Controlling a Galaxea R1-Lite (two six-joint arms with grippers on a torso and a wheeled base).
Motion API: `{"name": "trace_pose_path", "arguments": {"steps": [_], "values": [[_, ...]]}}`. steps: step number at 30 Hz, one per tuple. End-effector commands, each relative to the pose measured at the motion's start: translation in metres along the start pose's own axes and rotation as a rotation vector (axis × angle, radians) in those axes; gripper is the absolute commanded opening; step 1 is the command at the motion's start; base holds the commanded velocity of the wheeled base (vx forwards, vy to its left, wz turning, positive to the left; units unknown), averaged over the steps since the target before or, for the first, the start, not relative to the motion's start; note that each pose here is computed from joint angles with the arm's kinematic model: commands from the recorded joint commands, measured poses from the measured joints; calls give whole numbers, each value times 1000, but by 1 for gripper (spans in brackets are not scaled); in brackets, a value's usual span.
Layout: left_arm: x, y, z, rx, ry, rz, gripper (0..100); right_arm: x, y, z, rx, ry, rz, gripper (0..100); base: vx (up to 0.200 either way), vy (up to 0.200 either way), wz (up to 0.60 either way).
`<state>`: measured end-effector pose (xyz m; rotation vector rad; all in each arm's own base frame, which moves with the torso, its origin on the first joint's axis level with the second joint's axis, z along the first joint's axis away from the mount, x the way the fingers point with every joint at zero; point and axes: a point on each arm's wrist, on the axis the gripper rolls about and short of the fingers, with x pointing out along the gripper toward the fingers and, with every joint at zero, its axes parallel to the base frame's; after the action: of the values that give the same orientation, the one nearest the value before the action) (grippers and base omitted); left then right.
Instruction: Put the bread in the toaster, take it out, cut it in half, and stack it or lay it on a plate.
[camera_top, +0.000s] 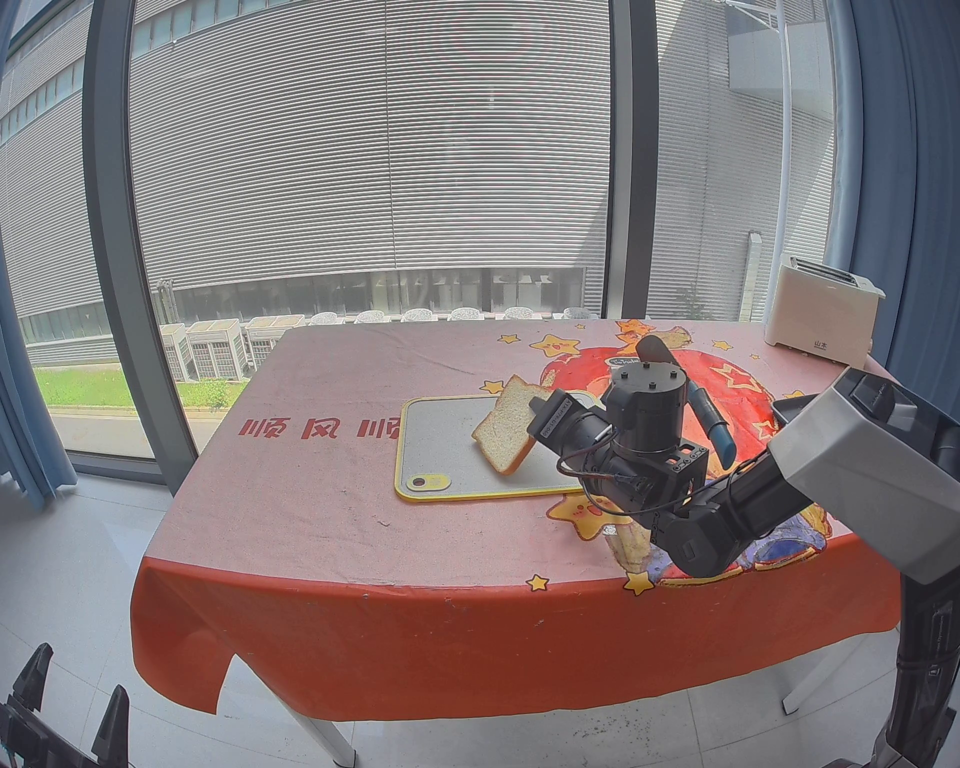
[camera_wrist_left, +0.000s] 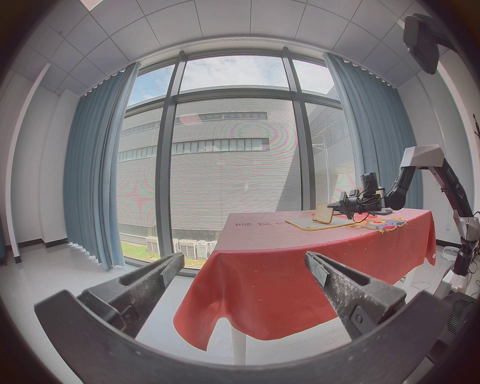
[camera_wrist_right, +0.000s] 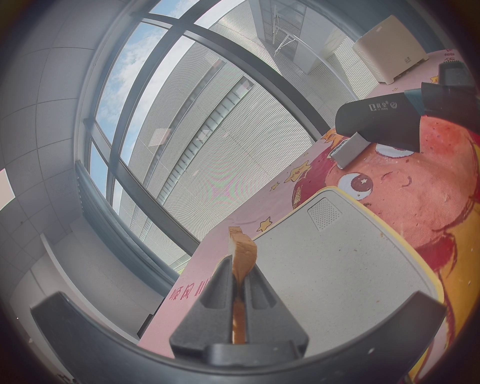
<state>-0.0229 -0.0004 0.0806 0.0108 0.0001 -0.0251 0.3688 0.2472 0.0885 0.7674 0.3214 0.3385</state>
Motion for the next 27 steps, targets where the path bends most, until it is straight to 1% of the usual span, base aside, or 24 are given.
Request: {"name": "trace_pose_path", "arguments": {"steps": [1,10,11,14,15,20,21,26,27], "values": [[0,0,-5,0,1,1,100,0,0,-5,-1,11,-2,0,0,0,0],[0,0,-5,0,1,1,100,0,-1,-6,-2,15,-4,0,0,0,0],[0,0,-5,0,1,1,100,-1,-1,-6,-2,16,-5,100,0,0,0],[0,0,-5,0,1,1,100,-1,-1,-6,-3,12,-8,100,0,0,0],[0,0,-5,0,1,-1,100,-3,2,-8,-13,18,-3,100,0,0,0],[0,0,-5,0,1,1,100,-6,9,-13,-32,27,7,100,0,0,0],[0,0,-5,0,1,-1,100,-6,9,-13,-33,27,4,100,0,0,0],[0,0,-5,0,1,-1,100,-5,5,-18,-76,35,-8,100,0,0,0],[0,0,-5,0,1,1,100,-5,6,-16,-80,32,-7,100,0,0,0]]}}
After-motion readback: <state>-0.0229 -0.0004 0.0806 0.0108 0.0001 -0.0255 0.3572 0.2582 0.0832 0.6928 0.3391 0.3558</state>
